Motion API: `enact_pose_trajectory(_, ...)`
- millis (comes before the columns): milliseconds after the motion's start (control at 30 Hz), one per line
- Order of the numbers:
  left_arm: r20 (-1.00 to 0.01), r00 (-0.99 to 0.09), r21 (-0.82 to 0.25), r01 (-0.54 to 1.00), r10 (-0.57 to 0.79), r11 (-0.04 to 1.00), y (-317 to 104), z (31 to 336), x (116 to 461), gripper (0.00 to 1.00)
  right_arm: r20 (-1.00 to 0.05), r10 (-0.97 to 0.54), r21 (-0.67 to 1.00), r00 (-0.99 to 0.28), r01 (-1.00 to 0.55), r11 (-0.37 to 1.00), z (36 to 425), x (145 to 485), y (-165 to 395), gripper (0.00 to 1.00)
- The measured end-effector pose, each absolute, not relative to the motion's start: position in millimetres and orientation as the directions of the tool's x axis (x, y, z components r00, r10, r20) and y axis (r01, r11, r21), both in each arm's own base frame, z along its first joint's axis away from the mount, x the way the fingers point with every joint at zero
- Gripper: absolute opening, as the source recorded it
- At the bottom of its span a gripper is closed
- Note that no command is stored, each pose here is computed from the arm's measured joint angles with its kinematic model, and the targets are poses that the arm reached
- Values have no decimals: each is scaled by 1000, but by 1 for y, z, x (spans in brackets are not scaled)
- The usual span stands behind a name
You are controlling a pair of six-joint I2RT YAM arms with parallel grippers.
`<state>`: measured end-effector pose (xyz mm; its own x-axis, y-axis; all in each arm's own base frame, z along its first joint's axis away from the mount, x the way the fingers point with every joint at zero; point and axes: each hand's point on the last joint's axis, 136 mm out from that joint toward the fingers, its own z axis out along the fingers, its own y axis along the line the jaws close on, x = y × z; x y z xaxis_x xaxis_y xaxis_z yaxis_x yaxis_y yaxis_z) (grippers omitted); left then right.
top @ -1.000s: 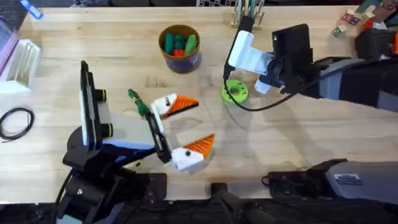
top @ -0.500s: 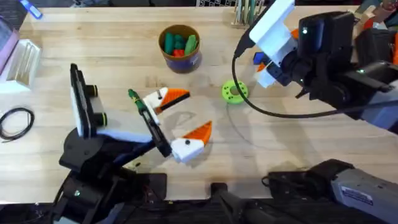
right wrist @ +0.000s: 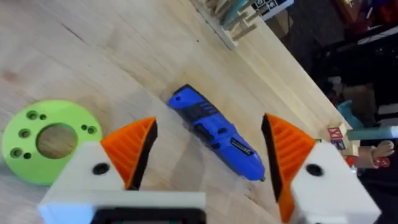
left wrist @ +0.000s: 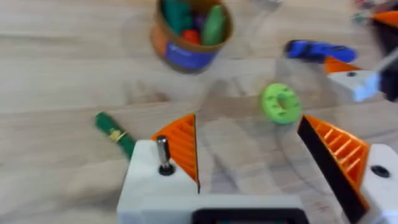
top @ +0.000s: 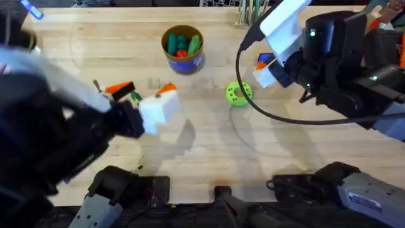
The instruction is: Pick up the gripper from the table and insert it into the empty holder that is missing its gripper. Then pick up a screw, insert it into the mounting hole, and use the screwdriver to tighten it. Finally, clean up the table by picking up the vegetable and placing it into the bucket.
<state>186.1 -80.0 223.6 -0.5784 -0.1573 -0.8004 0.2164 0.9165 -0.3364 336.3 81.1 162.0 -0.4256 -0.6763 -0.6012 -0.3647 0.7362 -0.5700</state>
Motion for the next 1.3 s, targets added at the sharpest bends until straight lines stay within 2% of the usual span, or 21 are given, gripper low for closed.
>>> enact_pose_trajectory(167,-719,-683,-278,115,-127,954,-78,224,219,985,-603,-686,-568,-407,-384,728,162,334,91,992)
enact_pose_trajectory(300,-631,-768,-244,62,-110,968,-79,202,231,985,-605,-687,-566,-402,-390,726,162,333,94,991)
enact_pose_trajectory(433,-489,-830,-226,-175,-267,958,-52,169,232,985,-604,-687,-566,-403,-390,726,162,333,94,991)
enact_pose_trajectory(567,-367,-794,-200,-442,-485,874,-21,139,242,985,-605,-687,-566,-402,-390,726,162,333,94,991)
enact_pose_trajectory(667,-301,-768,-163,-543,-566,824,-9,115,253,985,-604,-687,-566,-403,-390,726,162,333,94,991)
enact_pose_trajectory(967,-132,-747,-28,-655,-652,755,-3,51,257,992,-605,-687,-566,-402,-390,726,162,333,94,992)
enact_pose_trajectory(1033,-106,-740,-4,-668,-665,744,-3,42,256,966,-605,-687,-566,-402,-390,726,162,333,94,992)
enact_pose_trajectory(1100,-95,-735,9,-675,-672,737,-3,36,256,870,-605,-687,-566,-402,-390,726,162,333,94,991)
enact_pose_trajectory(1133,-93,-732,12,-679,-675,734,-3,33,256,768,-604,-687,-566,-403,-390,726,162,333,94,991)
enact_pose_trajectory(1267,-97,-724,8,-687,-683,727,-3,32,259,148,-605,-687,-566,-402,-390,726,162,333,94,991)
enact_pose_trajectory(1300,-100,-724,6,-687,-683,727,-2,33,260,45,-605,-687,-566,-403,-390,726,162,333,94,990)
